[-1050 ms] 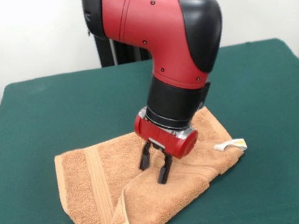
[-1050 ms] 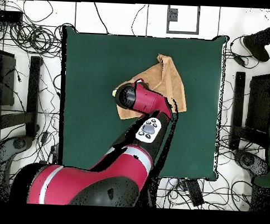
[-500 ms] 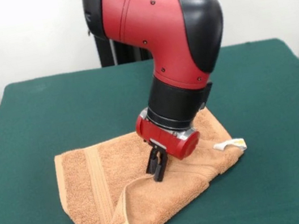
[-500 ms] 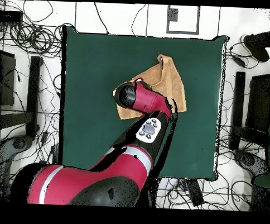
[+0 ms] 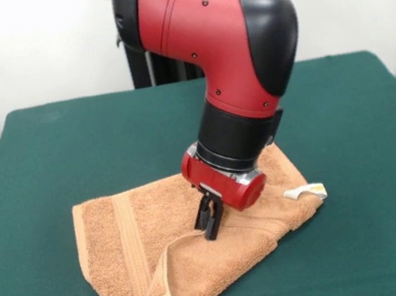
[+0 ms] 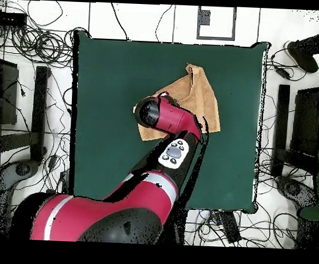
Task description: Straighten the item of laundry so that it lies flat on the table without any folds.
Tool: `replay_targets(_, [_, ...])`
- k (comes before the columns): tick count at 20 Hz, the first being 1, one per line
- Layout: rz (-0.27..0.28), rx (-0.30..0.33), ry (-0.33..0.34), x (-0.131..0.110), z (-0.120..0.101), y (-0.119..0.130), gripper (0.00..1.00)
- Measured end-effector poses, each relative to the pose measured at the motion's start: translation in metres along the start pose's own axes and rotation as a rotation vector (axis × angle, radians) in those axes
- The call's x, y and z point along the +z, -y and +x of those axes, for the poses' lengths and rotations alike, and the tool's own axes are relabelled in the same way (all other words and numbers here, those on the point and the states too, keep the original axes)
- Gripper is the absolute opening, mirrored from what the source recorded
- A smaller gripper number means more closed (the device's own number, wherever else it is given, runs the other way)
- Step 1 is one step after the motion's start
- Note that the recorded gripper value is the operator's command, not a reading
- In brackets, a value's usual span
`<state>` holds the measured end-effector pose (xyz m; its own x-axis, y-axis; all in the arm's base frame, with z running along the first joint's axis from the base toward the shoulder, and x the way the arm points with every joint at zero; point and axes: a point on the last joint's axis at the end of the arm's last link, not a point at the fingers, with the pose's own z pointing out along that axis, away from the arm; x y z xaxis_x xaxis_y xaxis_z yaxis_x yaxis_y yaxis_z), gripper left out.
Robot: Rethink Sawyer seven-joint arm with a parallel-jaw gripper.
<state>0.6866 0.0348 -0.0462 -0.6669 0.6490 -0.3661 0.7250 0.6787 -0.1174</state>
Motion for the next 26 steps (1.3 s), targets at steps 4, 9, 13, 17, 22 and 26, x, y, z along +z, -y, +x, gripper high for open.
replay_targets(4, [0.003,-0.005,0.006,0.000,0.000,0.000,0.00])
replay_targets(9, [0.010,-0.020,0.018,0.000,0.002,-0.001,0.00])
replay_targets(13, [0.017,-0.041,0.034,0.002,0.002,-0.003,0.00])
replay_targets(17, [0.015,-0.048,0.043,0.004,-0.001,-0.006,0.00])
replay_targets(22, [0.013,-0.054,0.050,0.005,-0.004,-0.010,0.00])
replay_targets(26, [0.009,-0.056,0.048,0.005,-0.009,-0.016,0.00])
